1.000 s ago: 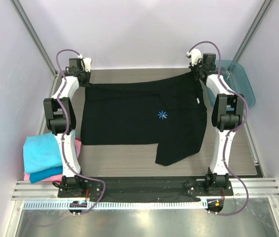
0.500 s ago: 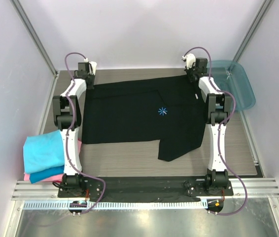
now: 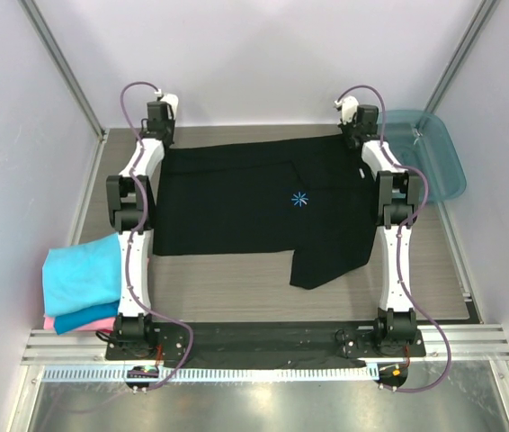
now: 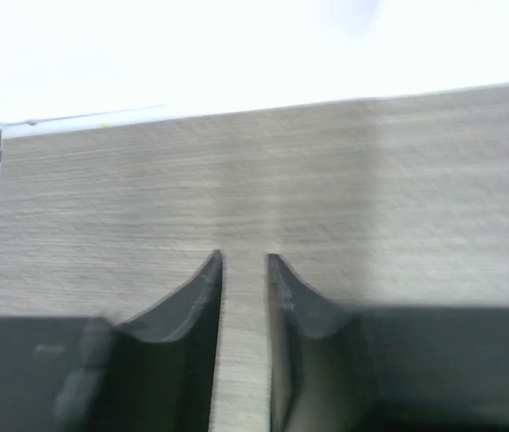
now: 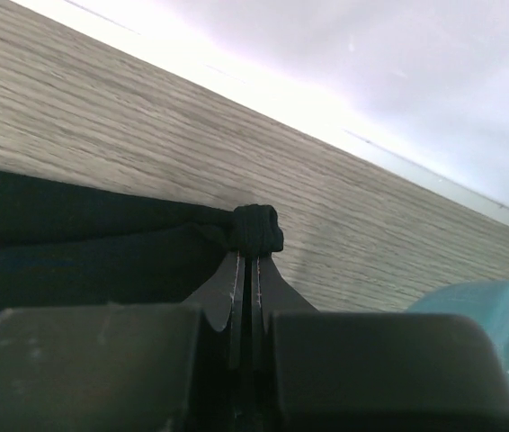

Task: Fold and stack the t-shirts
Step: Fold the tshirt

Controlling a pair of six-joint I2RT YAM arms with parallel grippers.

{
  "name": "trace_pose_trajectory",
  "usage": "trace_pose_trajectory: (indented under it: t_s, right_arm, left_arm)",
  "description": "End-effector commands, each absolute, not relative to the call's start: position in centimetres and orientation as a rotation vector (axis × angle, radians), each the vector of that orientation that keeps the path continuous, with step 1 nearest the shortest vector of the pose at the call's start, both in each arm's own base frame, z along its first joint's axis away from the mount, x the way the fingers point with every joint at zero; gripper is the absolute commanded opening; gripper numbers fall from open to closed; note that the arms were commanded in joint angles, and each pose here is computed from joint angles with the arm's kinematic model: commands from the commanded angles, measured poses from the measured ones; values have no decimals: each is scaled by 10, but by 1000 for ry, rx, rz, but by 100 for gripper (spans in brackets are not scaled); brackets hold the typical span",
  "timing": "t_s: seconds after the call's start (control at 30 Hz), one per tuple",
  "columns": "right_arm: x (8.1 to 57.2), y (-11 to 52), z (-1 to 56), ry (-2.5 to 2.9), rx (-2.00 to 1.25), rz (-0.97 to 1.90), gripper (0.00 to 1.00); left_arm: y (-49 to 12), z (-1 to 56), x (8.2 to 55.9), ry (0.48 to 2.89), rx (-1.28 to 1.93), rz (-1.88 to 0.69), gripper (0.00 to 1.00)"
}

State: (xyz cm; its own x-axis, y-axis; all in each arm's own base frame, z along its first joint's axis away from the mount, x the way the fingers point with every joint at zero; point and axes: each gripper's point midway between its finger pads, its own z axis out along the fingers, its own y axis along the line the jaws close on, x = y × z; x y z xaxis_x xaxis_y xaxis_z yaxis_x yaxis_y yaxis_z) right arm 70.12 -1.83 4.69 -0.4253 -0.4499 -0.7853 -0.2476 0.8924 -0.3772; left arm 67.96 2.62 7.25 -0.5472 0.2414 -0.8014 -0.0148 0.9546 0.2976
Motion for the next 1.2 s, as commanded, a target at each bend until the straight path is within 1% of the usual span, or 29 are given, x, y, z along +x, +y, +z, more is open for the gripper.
trace_pose_trajectory:
  t_s: [0.0, 0.07, 0.1, 0.13, 0.17, 0.2, 0.23, 0.27, 0.3, 0.33, 0.37, 0.43, 0.5, 0.57, 0.6, 0.63, 0.67, 0.73, 0.77, 0.8, 0.87, 0.9, 0.93, 0.97, 1.0, 1.03, 1.1, 1.13, 1.17]
  right_arm:
    - [718, -29, 69, 1953, -449, -304, 2]
    - [719, -33, 68, 1952, -431, -340, 5]
    - [719, -33, 66, 1955, -429, -345, 8]
    - [720, -35, 72, 1944, -412, -371, 22]
    - [720, -36, 76, 1939, -401, -381, 31]
    - [721, -36, 94, 1918, -383, -387, 39]
    - [721, -37, 107, 1902, -367, -384, 49]
    - [720, -37, 119, 1889, -359, -381, 53]
    - [719, -36, 132, 1873, -354, -375, 56]
    - [715, -33, 163, 1835, -353, -363, 60]
    - [713, -31, 178, 1815, -352, -357, 61]
    - [699, -27, 220, 1766, -363, -358, 63]
    - [686, -24, 246, 1742, -369, -352, 64]
    - [661, -11, 262, 1744, -420, -284, 65]
    - [651, -7, 260, 1756, -455, -266, 66]
    - [636, -4, 240, 1817, -486, -238, 66]
    - [621, 0, 254, 1811, -505, -220, 66]
    - [595, 18, 237, 1867, -617, -116, 65]
    - [574, 23, 220, 1953, -652, -58, 64]
    - [555, 34, 231, 1950, -690, 14, 64]
    - [505, 48, 198, 2065, -825, 150, 60]
    - [484, 53, 209, 2046, -869, 178, 60]
    - [454, 71, 183, 2083, -957, 253, 59]
    - [440, 72, 176, 2092, -991, 254, 59]
    - [424, 74, 181, 2072, -1028, 237, 59]
    - [405, 72, 158, 2113, -1084, 229, 59]
    - [381, 76, 149, 2117, -1145, 243, 59]
    - [356, 78, 142, 2142, -1185, 274, 59]
    - [344, 81, 141, 2114, -1260, 275, 59]
  left_arm:
    - [47, 107, 701, 2005, 91, 379, 30]
    - [49, 109, 703, 1990, 87, 393, 39]
    - [50, 117, 705, 1971, 67, 400, 39]
    - [52, 133, 705, 1945, 43, 406, 40]
    - [54, 143, 702, 1935, 20, 417, 42]
    - [51, 147, 696, 1955, 26, 411, 43]
    - [48, 154, 691, 1960, 29, 405, 45]
    - [46, 188, 683, 1923, 18, 403, 47]
    - [43, 195, 675, 1926, 11, 403, 47]
    - [41, 191, 666, 1949, -3, 394, 48]
    - [39, 224, 655, 1913, -10, 385, 49]
    - [31, 232, 639, 1936, 21, 382, 51]
    - [20, 232, 616, 1982, 86, 357, 53]
    - [9, 205, 594, 2080, 170, 301, 53]
    - [-2, 206, 586, 2097, 217, 234, 53]
    - [-5, 200, 581, 2128, 239, 210, 52]
    - [-8, 186, 568, 2202, 269, 191, 51]
    - [-20, 182, 560, 2249, 300, 100, 48]
    - [-28, 180, 553, 2273, 327, 43, 43]
    - [-34, 163, 537, 2342, 334, -8, 41]
    - [-48, 162, 517, 2359, 368, -104, 35]
    - [-54, 161, 509, 2365, 387, -115, 34]
    - [-55, 151, 495, 2399, 397, -123, 34]
    - [-59, 148, 488, 2410, 408, -143, 33]
    - [-62, 144, 481, 2426, 411, -157, 33]
    - [-63, 139, 472, 2444, 414, -166, 33]
    - [-69, 134, 464, 2462, 424, -186, 32]
    - [-70, 133, 461, 2467, 404, -196, 32]
    - [-71, 130, 456, 2479, 394, -204, 32]
